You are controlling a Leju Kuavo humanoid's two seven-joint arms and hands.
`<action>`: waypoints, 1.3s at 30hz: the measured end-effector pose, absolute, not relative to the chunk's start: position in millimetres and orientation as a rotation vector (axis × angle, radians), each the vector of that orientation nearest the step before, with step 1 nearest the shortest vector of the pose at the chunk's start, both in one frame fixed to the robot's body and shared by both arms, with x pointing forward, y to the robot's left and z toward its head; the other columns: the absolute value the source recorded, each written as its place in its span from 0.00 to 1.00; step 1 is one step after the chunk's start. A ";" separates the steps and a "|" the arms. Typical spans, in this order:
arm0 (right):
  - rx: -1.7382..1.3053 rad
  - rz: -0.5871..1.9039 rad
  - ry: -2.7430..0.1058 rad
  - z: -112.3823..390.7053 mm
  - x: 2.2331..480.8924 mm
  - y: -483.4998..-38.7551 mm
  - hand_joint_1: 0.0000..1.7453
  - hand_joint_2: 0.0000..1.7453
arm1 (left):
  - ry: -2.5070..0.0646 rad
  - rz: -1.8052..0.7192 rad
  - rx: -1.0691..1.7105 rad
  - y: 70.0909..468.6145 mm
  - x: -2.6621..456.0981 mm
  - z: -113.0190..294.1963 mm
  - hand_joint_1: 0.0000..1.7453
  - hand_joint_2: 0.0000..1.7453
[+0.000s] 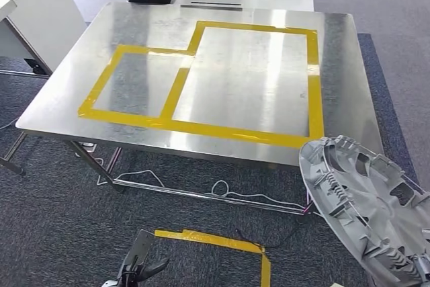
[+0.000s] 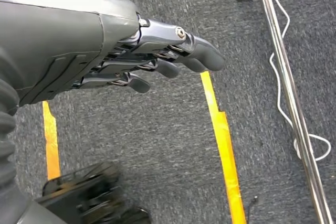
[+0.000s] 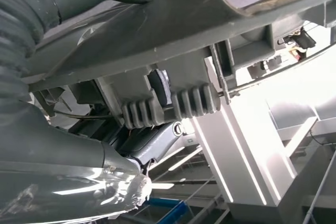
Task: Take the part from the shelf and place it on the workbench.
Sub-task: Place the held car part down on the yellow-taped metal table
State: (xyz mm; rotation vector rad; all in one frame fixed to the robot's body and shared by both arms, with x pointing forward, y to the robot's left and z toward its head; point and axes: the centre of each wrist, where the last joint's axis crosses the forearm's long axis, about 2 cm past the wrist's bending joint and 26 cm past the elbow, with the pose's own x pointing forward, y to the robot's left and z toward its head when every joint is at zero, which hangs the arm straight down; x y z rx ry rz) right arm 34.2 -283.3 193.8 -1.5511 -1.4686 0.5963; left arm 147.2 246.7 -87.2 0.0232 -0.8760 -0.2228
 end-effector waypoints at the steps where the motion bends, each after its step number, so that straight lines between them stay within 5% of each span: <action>1: -1.556 0.609 -1.465 193.8 34.1 -283.3 1.00 1.00 | -0.874 -0.223 0.022 246.7 146.2 -87.6 0.00 1.00; 39: -1.569 0.756 -1.289 187.4 39.1 -285.7 1.00 1.00 | -0.841 -0.227 -0.030 240.6 148.7 -86.3 0.00 1.00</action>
